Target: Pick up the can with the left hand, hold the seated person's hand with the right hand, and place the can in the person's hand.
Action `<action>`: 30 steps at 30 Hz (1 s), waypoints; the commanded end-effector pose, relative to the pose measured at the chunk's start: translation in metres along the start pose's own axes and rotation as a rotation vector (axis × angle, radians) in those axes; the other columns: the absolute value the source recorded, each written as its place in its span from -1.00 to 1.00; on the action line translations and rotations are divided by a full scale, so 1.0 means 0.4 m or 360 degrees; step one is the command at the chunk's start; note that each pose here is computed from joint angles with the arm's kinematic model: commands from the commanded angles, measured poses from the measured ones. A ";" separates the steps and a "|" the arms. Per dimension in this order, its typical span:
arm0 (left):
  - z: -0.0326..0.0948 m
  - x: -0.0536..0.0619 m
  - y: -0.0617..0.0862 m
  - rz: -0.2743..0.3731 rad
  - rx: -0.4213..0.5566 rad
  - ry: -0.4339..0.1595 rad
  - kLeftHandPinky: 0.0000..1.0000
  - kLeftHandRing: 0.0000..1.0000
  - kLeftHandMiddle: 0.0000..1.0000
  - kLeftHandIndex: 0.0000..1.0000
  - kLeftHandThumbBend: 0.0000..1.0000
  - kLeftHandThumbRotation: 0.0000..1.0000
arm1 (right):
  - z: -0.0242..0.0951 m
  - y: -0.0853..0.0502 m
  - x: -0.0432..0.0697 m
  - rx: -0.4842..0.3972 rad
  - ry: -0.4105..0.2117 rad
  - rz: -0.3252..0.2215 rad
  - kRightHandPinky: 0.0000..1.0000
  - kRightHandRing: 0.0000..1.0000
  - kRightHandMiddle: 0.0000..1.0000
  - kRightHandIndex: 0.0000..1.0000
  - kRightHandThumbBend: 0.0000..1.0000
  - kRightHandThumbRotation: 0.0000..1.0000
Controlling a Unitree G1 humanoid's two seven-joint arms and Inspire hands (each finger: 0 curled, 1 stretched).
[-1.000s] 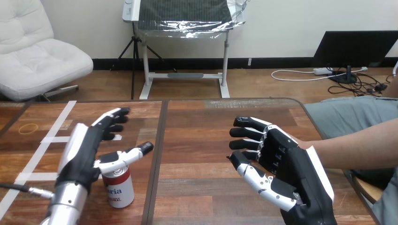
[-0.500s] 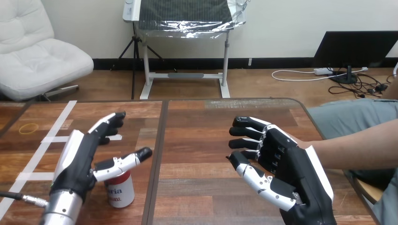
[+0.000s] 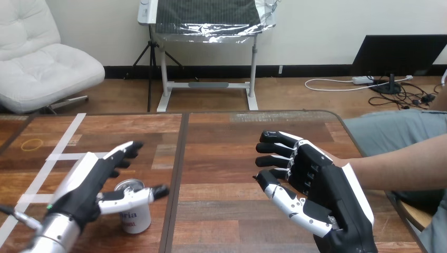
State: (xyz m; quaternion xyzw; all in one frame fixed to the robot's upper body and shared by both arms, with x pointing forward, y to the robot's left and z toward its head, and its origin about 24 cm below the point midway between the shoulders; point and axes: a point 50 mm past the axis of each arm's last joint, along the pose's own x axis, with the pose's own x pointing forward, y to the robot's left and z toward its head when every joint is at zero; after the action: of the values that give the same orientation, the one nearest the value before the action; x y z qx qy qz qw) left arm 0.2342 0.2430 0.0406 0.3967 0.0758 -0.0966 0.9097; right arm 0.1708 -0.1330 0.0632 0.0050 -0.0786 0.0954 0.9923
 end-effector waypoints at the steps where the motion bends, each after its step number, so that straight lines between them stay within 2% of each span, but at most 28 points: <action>1: 0.055 -0.001 0.085 0.0013 0.0273 -0.0067 0.59 0.71 0.76 0.78 0.92 0.00 | 0.032 -0.003 0.035 -0.0002 -0.0134 0.0019 0.22 0.37 0.45 0.46 -0.08 -1.00; 11: 0.061 -0.003 0.111 -0.0128 0.0464 0.0002 0.50 0.65 0.71 0.73 0.91 -0.14 | 0.031 -0.003 0.036 0.0007 -0.0120 0.0028 0.20 0.35 0.44 0.45 -0.06 -1.00; 18: 0.063 0.005 0.121 -0.0202 0.0660 0.0058 0.45 0.62 0.68 0.68 0.89 -0.18 | 0.032 -0.001 0.037 0.0003 -0.0113 0.0038 0.20 0.35 0.44 0.45 -0.06 -1.00; 30: 0.066 0.017 0.131 -0.0186 0.0833 0.0082 0.42 0.59 0.66 0.67 0.88 -0.23 | 0.033 -0.003 0.039 -0.0015 -0.0118 0.0053 0.19 0.35 0.43 0.45 -0.04 -1.00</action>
State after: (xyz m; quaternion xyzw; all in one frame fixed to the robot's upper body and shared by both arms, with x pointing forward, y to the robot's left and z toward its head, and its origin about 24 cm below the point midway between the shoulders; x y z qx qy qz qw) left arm 0.2386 0.2646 0.0703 0.5805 0.1433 -0.1673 0.7839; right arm 0.1739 -0.1323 0.0638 0.0032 -0.0751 0.1069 0.9914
